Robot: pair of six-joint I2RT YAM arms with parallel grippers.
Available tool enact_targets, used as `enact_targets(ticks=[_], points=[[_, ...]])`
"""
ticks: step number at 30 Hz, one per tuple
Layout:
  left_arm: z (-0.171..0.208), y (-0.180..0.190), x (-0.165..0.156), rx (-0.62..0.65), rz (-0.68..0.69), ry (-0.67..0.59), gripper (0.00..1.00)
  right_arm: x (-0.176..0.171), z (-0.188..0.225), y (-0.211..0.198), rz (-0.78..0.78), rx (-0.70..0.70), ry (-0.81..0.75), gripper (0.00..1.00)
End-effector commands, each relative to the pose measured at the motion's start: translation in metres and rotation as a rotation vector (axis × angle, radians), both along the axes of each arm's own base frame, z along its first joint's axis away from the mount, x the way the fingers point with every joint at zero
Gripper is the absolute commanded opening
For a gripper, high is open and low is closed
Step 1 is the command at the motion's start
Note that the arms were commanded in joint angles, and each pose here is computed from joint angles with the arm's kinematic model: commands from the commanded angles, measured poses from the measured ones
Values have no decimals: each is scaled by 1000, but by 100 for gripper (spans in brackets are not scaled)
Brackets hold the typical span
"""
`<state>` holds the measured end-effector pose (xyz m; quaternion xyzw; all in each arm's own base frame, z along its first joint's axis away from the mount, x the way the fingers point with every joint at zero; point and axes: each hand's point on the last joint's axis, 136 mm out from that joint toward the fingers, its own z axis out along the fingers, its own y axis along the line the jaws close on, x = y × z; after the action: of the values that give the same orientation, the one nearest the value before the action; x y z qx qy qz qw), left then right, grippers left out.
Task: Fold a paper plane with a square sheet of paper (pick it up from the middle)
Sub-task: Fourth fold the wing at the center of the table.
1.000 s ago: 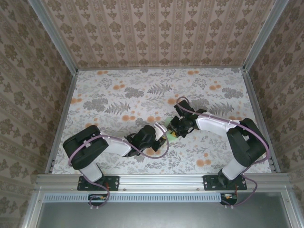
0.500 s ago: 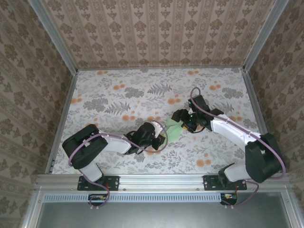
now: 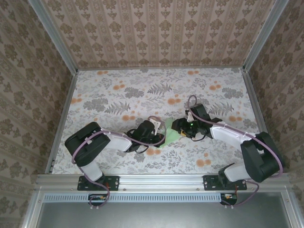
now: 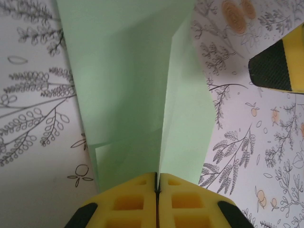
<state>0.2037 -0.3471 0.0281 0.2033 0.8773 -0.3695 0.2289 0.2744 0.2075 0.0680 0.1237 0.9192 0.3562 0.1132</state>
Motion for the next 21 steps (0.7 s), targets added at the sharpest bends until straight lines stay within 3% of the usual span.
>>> enact_targets(ticks=[1,6,21], points=[[7,-9,5,-49,26,43,7,5,3,12,43,40,-10,55],[4,-7,7,-57,53,63,7,5,-8,16,57,29,10,48],[7,-7,8,-103,55,74,7,15,-26,25,86,11,42,48]])
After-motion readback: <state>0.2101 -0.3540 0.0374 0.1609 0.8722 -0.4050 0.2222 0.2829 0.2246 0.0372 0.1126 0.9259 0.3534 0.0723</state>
